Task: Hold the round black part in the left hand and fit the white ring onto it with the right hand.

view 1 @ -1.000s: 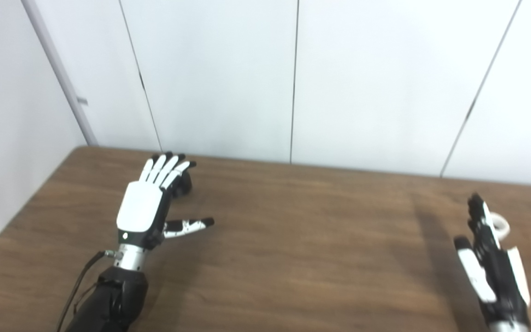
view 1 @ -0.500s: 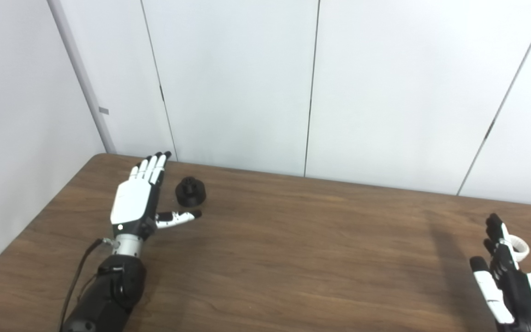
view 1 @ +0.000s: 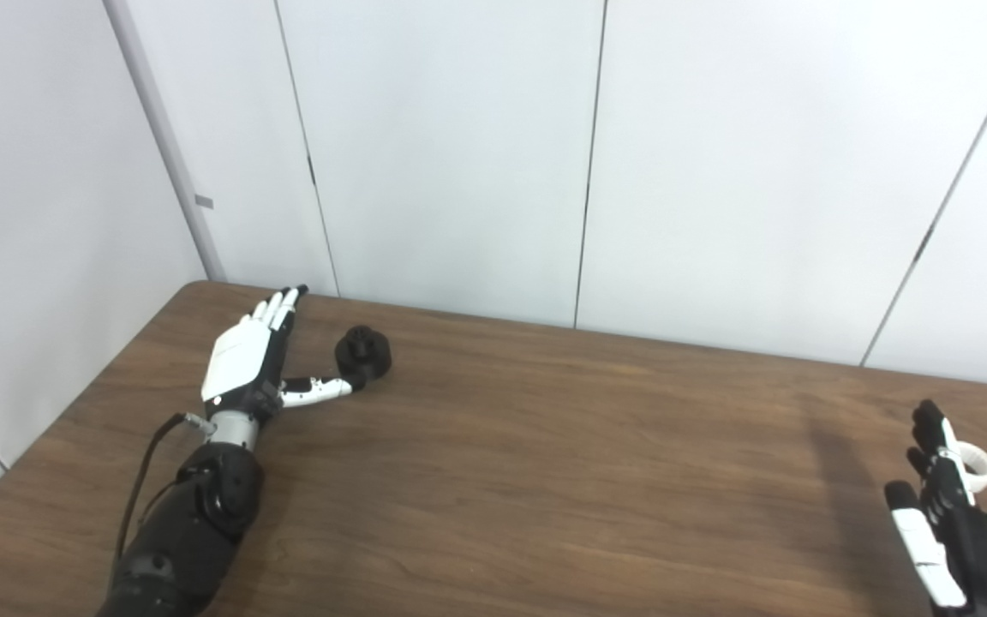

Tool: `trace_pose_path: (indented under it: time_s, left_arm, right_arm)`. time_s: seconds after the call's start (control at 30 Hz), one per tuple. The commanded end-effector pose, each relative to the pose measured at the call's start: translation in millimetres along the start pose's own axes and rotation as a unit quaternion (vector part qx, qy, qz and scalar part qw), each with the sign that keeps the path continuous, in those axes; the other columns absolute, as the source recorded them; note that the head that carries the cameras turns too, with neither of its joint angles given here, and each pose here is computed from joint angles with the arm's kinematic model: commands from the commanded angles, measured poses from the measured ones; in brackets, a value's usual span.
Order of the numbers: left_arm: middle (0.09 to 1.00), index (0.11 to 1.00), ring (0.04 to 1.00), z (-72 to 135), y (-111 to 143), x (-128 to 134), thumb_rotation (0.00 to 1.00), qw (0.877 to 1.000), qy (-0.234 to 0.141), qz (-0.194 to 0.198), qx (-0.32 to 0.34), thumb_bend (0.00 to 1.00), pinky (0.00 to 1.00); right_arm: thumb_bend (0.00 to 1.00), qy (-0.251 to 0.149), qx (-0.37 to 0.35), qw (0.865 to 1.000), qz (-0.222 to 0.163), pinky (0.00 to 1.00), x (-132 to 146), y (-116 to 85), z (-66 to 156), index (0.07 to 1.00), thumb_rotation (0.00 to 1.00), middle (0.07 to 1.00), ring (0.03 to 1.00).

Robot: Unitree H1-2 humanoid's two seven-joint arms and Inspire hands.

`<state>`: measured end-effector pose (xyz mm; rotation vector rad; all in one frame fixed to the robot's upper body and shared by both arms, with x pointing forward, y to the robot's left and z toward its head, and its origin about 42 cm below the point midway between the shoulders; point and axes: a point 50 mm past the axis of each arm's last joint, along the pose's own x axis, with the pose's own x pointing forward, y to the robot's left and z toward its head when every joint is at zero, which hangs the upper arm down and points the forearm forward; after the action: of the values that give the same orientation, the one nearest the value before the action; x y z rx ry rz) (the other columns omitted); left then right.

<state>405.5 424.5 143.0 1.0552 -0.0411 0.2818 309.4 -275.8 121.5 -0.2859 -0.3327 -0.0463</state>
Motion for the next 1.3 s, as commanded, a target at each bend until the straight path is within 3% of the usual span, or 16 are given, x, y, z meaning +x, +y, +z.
trace_pose_path:
  time_s: [0.0,0.23,0.4,1.27]
  left_arm:
    - [1.000,0.979,1.000,6,35,23,0.50,1.000,-0.017,0.008,0.010,1.00,1.00]
    - [0.992,0.919,0.993,1,51,29,0.48,0.998,-0.020,-0.055,0.016,1.00,0.94]
    - [0.993,0.877,1.000,1,54,31,0.42,0.998,-0.018,-0.058,0.008,1.00,1.00]
    - [0.979,0.834,1.000,10,39,47,0.38,0.996,-0.031,-0.087,0.018,1.00,1.00]
  right_arm:
    - [0.46,0.072,-0.005,0.997,0.011,0.99,-42,6,-36,0.981,0.84,0.989,0.998]
    - [0.47,0.072,-0.004,0.997,0.010,0.99,-42,7,-34,0.983,0.85,0.989,0.998]
    - [0.47,0.072,-0.004,0.997,0.013,1.00,-42,6,-33,0.984,0.85,0.997,1.000]
    - [0.48,0.075,-0.007,0.997,0.012,0.96,-48,11,-24,0.980,0.84,0.985,0.987]
